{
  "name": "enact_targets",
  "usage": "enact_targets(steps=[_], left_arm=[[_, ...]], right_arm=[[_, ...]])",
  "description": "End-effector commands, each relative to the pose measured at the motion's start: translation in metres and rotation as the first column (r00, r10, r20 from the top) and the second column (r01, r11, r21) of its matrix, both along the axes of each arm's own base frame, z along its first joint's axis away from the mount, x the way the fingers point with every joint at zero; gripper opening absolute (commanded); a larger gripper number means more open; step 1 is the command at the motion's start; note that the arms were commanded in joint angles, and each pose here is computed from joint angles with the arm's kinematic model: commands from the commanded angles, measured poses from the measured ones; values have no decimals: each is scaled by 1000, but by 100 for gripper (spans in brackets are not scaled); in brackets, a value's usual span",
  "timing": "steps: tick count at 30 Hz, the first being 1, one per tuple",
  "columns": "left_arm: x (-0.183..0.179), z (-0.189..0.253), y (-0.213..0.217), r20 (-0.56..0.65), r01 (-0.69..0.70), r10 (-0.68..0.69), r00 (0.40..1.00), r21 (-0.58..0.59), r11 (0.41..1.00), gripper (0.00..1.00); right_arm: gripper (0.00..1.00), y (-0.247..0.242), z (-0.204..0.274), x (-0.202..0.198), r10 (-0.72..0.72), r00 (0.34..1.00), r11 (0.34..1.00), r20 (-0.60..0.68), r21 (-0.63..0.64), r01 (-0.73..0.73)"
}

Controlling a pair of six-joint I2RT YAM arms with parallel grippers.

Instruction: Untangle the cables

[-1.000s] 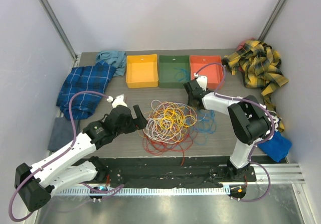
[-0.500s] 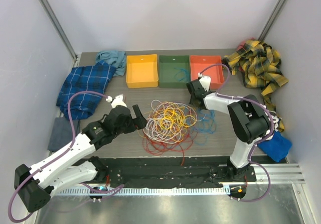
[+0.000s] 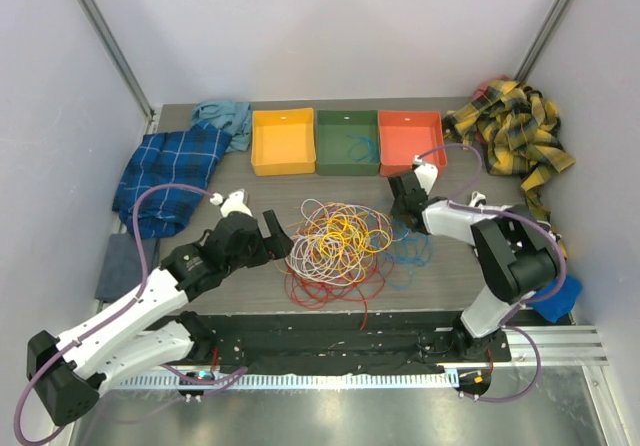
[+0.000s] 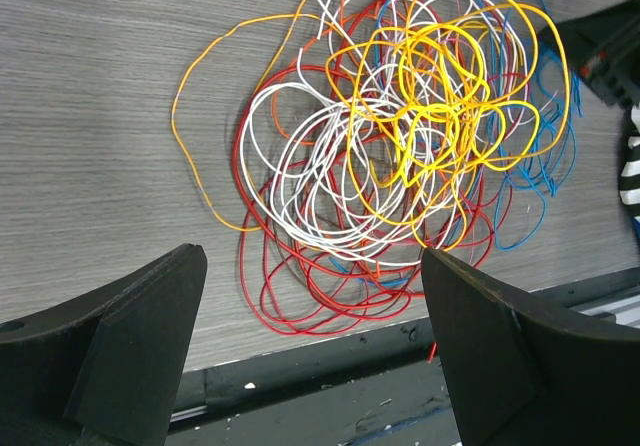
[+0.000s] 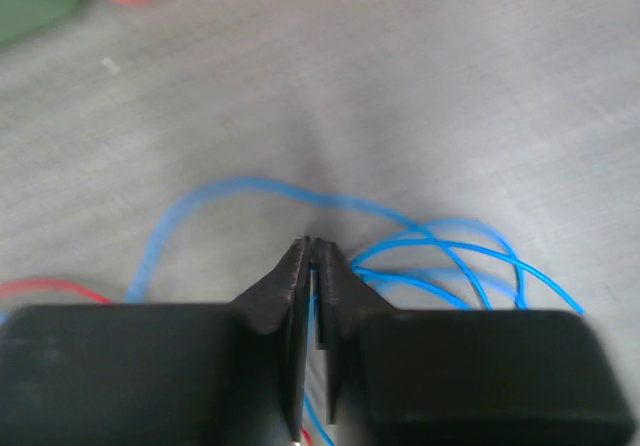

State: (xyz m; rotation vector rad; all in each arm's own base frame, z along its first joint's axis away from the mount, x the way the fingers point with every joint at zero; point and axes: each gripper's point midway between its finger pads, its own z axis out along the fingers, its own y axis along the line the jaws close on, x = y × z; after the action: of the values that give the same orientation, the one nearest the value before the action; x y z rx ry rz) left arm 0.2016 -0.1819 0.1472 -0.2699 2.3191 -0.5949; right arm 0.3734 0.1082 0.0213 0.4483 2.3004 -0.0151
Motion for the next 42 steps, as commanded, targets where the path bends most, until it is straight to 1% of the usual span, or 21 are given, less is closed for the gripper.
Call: enact_targets(steps=[1,4,8,14,20,23,27,30,31,33,34,35,36,37,38,40,41,42], left_arm=[[3,9,-5,25,0,1,1000,-45,999,94],[3,6,-9,14,7,-6,1000,-48,999,94],[4,5,-15,2,18,-18,1000,-61,998,94],[2,4,-14,6,22,-21,1000,-66,998,94],[0,3,-13,8,21,-20,1000,-77,997,94],[-1,2,-13,5,27,-27,1000,-76,997,94],[-2,2,-8,12,15,-14,1000,-68,998,94],[-3,1,-5,16,8,-7,1000,-63,998,94],[-3,1,-4,14,3,-2,1000,-64,998,94],[-3,1,-4,14,2,-2,1000,-64,998,94],[-2,2,-5,17,1,0,1000,-66,998,94],[-2,1,-4,17,0,1,1000,-64,998,94],[-1,2,-6,18,3,-2,1000,-64,998,94],[0,4,-6,23,4,-2,1000,-64,998,94],[1,4,-6,26,2,0,1000,-61,998,94],[4,9,-8,35,4,-2,999,-63,998,94],[5,11,-8,41,4,-2,999,-62,998,94],[6,12,-8,47,4,-1,999,-59,998,94]], right_arm=[[34,-9,9,-33,-3,999,1000,-36,-8,3],[47,-15,28,-34,-21,1000,1000,-11,-23,20],[54,-23,38,-41,-48,999,998,0,-30,48],[56,-30,44,-57,-66,997,997,-33,-36,65],[59,-25,17,-69,-63,990,998,-126,-16,61],[59,-18,8,-67,-55,988,998,-146,10,57],[53,-14,-10,-67,-44,980,998,-192,37,52],[32,-14,-15,-69,-42,980,998,-197,42,51],[18,-14,-10,-67,-43,983,997,-177,50,53],[8,-16,1,-66,-52,990,997,-129,46,58],[7,-14,20,-62,-47,996,997,-78,52,51],[6,-14,32,-63,-38,998,999,-56,36,40],[6,-4,58,-56,-19,1000,1000,12,16,19],[6,0,77,-54,-1,999,1000,53,0,1],[4,8,121,-48,13,989,1000,146,24,-17],[1,24,170,-48,42,968,998,247,38,-53],[1,29,216,-46,49,945,995,323,67,-75],[1,33,237,-46,57,932,992,357,84,-93]])
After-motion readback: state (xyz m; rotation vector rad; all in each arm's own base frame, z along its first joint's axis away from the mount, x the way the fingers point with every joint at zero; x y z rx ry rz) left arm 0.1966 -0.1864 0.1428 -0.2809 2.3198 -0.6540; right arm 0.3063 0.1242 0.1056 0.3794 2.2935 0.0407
